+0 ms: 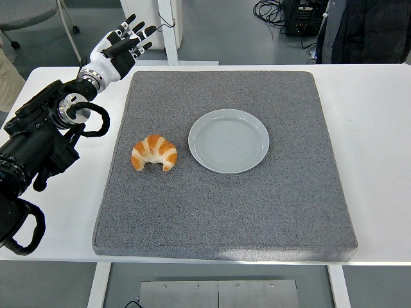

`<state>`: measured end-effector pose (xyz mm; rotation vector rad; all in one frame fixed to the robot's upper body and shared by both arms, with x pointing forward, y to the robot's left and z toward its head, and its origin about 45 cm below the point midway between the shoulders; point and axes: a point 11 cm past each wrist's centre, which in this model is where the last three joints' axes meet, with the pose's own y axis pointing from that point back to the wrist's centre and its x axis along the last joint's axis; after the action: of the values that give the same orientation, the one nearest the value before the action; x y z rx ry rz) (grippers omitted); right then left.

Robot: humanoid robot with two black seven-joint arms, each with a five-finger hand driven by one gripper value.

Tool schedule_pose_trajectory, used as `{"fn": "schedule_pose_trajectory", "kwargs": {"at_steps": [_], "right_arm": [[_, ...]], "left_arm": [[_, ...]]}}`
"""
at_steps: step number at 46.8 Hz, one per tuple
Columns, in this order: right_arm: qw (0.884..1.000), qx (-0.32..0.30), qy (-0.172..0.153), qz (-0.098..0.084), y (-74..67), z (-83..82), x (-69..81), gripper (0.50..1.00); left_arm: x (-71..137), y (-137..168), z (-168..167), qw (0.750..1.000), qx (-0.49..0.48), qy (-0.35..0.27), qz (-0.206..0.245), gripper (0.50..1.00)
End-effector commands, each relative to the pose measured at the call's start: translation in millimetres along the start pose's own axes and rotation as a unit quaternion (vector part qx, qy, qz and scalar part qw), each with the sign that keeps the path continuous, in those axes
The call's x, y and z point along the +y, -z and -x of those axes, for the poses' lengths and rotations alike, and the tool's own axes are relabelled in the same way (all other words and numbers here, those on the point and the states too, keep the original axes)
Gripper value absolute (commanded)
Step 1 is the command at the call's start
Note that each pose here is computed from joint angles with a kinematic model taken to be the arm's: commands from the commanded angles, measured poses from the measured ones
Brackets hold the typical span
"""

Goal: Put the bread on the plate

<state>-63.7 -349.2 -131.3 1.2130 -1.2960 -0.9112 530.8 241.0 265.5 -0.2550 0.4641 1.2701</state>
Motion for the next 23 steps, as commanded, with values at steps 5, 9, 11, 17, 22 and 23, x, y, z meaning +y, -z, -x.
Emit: {"fn": "schedule_pose_trajectory", "kwargs": {"at_steps": [5, 9, 11, 17, 22, 23], "right_arm": [[1.0, 0.0, 0.0, 0.0, 0.0, 0.0, 0.0, 1.0], [1.0, 0.0, 0.0, 0.0, 0.0, 0.0, 0.0, 1.0], [1.0, 0.0, 0.0, 0.0, 0.0, 0.0, 0.0, 1.0], [1.0, -0.001, -0.001, 0.0, -0.1, -0.5, 0.0, 1.0], [1.0, 0.0, 0.0, 0.0, 0.0, 0.0, 0.0, 1.0], [1.0, 0.0, 0.0, 0.0, 0.0, 0.0, 0.0, 1.0]], "left_arm": [[0.6, 3.1, -0.7, 1.0, -0.005, 0.0, -0.004, 0.996], [0.6, 2.7, -0.8, 1.0, -0.002, 0.0, -0.004, 0.996], [0.5, 1.3, -0.9, 1.0, -0.003, -0.001, -0.002, 0.996], [-0.5, -3.1, 0.5, 1.0, -0.005, 0.002, 0.0, 0.996], [-1.7, -9.7, 2.1, 1.0, -0.005, 0.003, 0.005, 0.996], [-2.5, -11.6, 3.7, 1.0, -0.007, 0.005, 0.006, 0.996]]}}
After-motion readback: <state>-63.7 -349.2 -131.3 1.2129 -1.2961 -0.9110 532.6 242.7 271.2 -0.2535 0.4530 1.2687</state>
